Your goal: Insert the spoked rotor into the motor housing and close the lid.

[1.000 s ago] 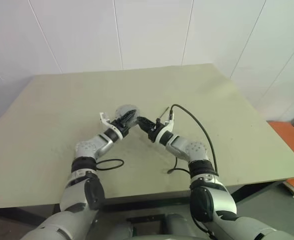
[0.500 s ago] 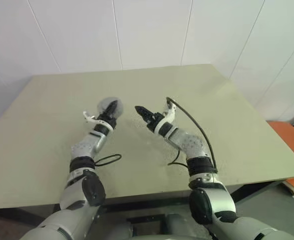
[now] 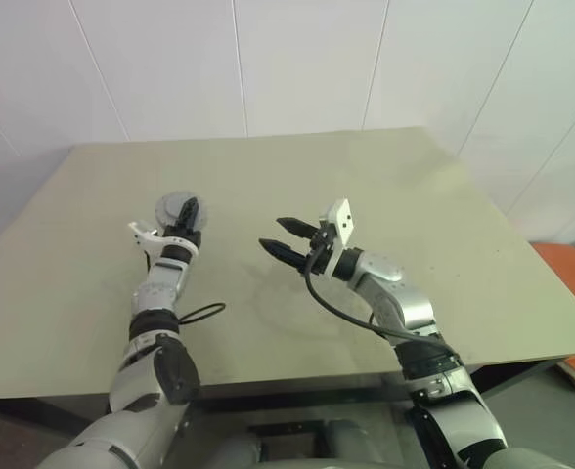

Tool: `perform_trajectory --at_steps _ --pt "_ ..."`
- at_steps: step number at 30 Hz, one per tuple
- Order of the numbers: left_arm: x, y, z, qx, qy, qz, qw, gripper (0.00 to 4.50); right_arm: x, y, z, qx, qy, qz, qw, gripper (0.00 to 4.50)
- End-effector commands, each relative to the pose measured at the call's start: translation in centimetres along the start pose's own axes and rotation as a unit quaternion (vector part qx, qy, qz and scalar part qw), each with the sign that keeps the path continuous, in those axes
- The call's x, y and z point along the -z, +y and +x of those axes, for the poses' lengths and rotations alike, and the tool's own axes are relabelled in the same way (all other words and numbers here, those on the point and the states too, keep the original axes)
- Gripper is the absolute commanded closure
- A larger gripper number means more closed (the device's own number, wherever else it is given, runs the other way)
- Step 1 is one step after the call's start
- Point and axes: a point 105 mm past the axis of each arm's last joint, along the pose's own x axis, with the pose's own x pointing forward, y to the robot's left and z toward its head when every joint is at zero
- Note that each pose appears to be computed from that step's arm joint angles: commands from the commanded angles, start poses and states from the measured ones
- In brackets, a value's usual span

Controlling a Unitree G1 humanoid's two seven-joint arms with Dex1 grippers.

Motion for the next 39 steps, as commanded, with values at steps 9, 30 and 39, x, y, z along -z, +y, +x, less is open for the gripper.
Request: perform_trajectory --at_steps 9,30,39 --pt "-7.3 1.0 -0.3 -0.072 -0.111 0.104 0.986 2.3 -1.1 1.0 0.2 -0.035 -0.001 -0.047 0.998 1.08" --pt "-6.7 3.3 -0.5 -0.154 -0.089 0.149 0.973 0.37 -1.3 1.0 -0.3 -0.02 0.007 -0.055 0.998 1.03" --pt "-3.0 4.3 -0.3 -0.23 -0.031 0.128 0.964 0.02 -1.1 0.7 -0.1 -0.018 0.014 -0.055 0.998 1.03"
